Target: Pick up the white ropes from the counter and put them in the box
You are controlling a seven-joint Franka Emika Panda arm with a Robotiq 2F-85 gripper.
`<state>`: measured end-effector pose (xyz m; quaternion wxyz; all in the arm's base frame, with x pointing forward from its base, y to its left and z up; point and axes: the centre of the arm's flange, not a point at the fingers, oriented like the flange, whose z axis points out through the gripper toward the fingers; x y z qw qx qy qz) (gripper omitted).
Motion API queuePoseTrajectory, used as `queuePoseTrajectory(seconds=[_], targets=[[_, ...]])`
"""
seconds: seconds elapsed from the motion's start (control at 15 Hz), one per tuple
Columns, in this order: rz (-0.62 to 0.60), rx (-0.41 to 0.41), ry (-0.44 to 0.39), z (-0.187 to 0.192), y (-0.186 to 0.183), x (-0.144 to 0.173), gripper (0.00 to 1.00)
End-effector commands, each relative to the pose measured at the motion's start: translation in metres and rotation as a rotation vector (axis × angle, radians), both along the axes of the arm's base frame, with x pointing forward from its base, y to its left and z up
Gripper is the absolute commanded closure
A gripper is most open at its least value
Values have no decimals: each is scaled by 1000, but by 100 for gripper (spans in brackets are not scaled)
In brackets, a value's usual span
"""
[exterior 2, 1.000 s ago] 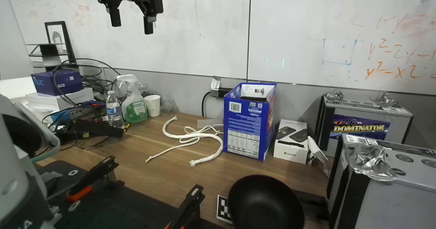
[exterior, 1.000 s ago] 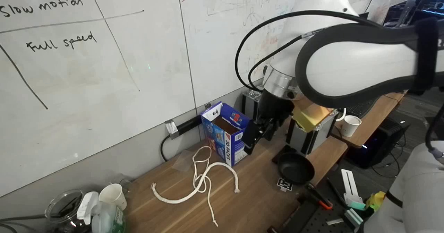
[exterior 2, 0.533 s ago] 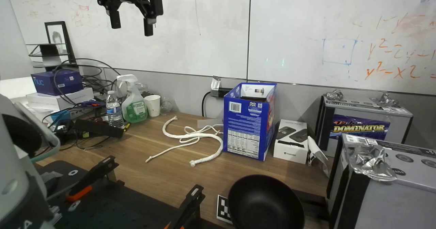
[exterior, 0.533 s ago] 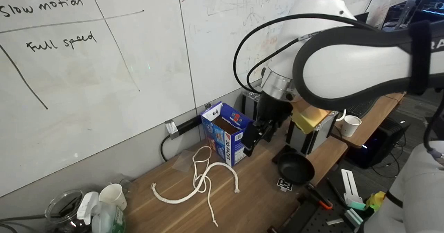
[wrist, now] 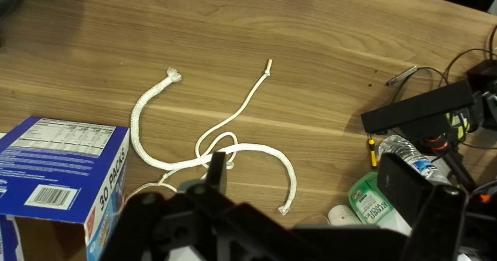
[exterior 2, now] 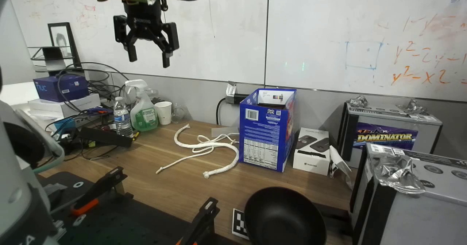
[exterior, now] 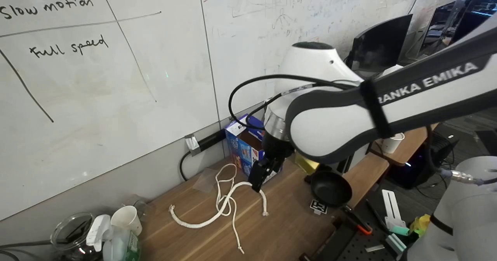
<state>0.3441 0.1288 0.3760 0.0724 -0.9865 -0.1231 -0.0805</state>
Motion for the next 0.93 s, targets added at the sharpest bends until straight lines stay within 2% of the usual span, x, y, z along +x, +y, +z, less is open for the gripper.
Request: queuePoseTrajectory(seconds=[0.0, 0.13, 0.47, 0.67, 0.87], targets=[[2, 5, 4, -53, 22, 38, 0], [-91, -21, 54, -84, 27, 51, 0], [-332, -149, 167, -171, 36, 85, 0], [-468, -215, 237, -211, 33, 114, 0], [-636, -224, 293, -240, 38, 144, 0]])
